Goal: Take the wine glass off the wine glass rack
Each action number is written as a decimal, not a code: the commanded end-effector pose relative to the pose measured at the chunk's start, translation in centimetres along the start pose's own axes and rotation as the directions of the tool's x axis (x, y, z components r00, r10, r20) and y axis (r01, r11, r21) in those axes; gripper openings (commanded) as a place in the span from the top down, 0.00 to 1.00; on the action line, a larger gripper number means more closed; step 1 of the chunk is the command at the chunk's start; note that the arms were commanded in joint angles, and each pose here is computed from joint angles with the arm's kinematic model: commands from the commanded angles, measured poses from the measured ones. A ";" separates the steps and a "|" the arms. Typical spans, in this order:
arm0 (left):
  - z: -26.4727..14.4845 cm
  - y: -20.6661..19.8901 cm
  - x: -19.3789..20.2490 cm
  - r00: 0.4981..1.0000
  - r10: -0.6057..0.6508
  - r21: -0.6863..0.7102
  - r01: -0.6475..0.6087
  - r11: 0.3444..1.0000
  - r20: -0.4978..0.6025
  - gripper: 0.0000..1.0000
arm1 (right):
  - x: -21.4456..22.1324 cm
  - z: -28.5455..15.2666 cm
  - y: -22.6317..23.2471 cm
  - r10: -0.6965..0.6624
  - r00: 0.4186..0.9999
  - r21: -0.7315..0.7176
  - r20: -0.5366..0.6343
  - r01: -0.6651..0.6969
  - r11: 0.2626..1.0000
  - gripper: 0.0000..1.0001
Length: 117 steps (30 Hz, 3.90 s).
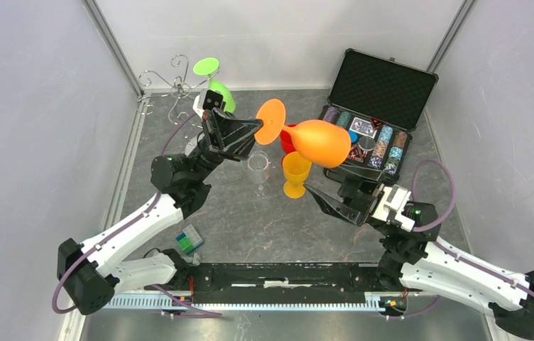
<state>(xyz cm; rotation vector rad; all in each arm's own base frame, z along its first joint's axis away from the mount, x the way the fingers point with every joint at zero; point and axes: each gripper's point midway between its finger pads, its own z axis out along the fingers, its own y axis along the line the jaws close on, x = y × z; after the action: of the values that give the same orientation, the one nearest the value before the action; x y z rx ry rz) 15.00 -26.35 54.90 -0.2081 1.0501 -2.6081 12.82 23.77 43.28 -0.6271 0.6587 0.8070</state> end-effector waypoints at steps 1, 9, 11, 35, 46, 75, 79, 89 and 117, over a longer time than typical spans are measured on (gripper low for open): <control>-0.2 -2.7 1.1 1.000 -0.027 0.047 0.028 0.998 -0.015 0.98 | -3.3 1.4 0.7 -0.074 0.990 -0.071 0.119 0.083 0.994 0.39; -0.7 -3.8 1.7 1.000 -0.007 0.043 0.007 0.999 -0.009 0.98 | -5.1 2.8 0.5 -0.122 0.974 -0.075 0.193 0.139 0.987 0.43; -0.7 -4.0 1.8 1.000 -0.004 0.050 0.005 0.999 -0.011 0.98 | -5.6 2.8 0.7 -0.120 0.968 -0.081 0.219 0.141 0.987 0.50; -2.8 0.4 0.9 0.939 0.344 -0.209 -0.334 0.919 0.012 0.01 | -5.7 4.0 -1.6 0.068 0.994 0.021 0.084 -0.070 0.997 1.00; -9.1 1.1 -2.6 0.529 0.826 -0.517 -0.771 0.372 -0.196 0.00 | 1.0 -0.7 -4.8 0.266 0.855 0.316 -0.446 -0.128 0.940 1.00; -16.4 0.2 -9.9 0.246 0.946 -0.784 -0.620 -0.014 -0.211 0.00 | 13.2 -15.8 5.2 0.231 -0.002 0.224 -0.973 -0.266 0.938 1.00; -16.6 0.7 -9.8 0.256 0.942 -0.782 -0.623 -0.011 -0.217 0.00 | 14.6 -16.7 3.1 0.211 -0.067 0.218 -0.975 -0.118 0.969 1.00; -17.5 0.7 -9.8 0.250 0.946 -0.790 -0.613 -0.010 -0.206 0.00 | 16.7 -17.1 4.8 0.108 -0.172 0.138 -0.979 -0.173 0.975 1.00; -18.6 -0.3 -9.4 0.236 0.954 -0.795 -0.606 -0.001 -0.182 0.00 | 20.0 -17.2 5.2 -0.026 -0.289 0.029 -0.957 -0.184 0.983 0.76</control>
<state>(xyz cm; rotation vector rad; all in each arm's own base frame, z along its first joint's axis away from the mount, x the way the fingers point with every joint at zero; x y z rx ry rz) 18.98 -11.66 41.47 -0.2102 1.4220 -0.8412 13.00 22.10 14.33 -1.4382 2.4108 0.1955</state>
